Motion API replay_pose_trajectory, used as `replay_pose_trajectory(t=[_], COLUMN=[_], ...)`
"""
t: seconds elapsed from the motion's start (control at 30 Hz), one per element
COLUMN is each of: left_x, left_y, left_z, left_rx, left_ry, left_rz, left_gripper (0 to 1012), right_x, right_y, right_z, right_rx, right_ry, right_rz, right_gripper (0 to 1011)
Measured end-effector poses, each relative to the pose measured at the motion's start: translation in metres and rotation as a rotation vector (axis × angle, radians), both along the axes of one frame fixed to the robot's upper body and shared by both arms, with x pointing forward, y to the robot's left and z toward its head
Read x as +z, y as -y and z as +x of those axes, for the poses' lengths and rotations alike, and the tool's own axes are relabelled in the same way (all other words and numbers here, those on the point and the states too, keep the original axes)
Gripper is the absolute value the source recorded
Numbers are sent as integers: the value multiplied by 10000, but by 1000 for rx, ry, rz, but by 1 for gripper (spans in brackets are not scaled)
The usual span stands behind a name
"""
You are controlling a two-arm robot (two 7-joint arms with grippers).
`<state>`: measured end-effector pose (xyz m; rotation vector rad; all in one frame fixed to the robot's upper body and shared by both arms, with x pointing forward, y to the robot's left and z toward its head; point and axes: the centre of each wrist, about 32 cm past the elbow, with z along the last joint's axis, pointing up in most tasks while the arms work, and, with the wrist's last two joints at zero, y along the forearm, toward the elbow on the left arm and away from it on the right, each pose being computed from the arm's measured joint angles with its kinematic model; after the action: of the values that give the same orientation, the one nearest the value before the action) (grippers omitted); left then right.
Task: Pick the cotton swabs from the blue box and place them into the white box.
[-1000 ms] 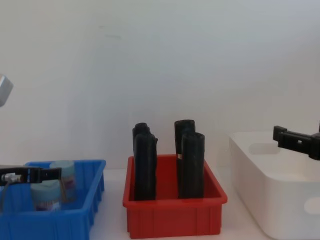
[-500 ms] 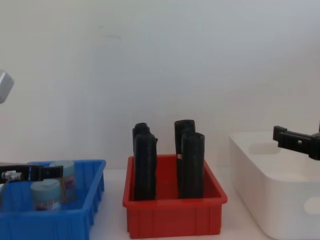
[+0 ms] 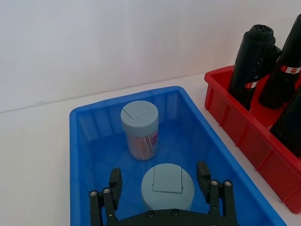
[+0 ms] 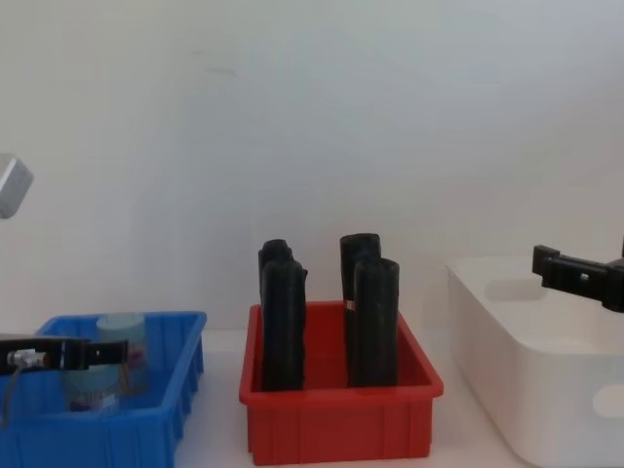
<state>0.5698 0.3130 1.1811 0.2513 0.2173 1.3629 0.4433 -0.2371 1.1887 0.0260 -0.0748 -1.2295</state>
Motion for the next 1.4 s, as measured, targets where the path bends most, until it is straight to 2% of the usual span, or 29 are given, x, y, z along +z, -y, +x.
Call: replay_pose_trajectory(t=[0.2, 0.47, 0.57, 0.87, 1.07, 1.4], left_x=[-18, -34, -35, -15, 56, 293], left_y=[1, 7, 11, 30, 55, 76], left_z=[0, 0, 1, 6, -2, -47], left_rx=[1, 0, -3, -23, -43, -110], left_ry=[-9, -15, -15, -2, 29, 102], left_rz=[1, 15, 24, 45, 59, 74], left_gripper=[977, 798, 687, 669, 669, 669], right_x=[0, 0, 0, 0, 0, 0], right_y=[0, 0, 0, 0, 0, 0], right_z=[0, 0, 0, 0, 0, 0], right_rx=[0, 0, 0, 0, 0, 0], right_ry=[0, 0, 0, 0, 0, 0], right_rz=[0, 0, 0, 0, 0, 0], right_gripper=[1002, 1002, 1002, 1002, 1002, 1002])
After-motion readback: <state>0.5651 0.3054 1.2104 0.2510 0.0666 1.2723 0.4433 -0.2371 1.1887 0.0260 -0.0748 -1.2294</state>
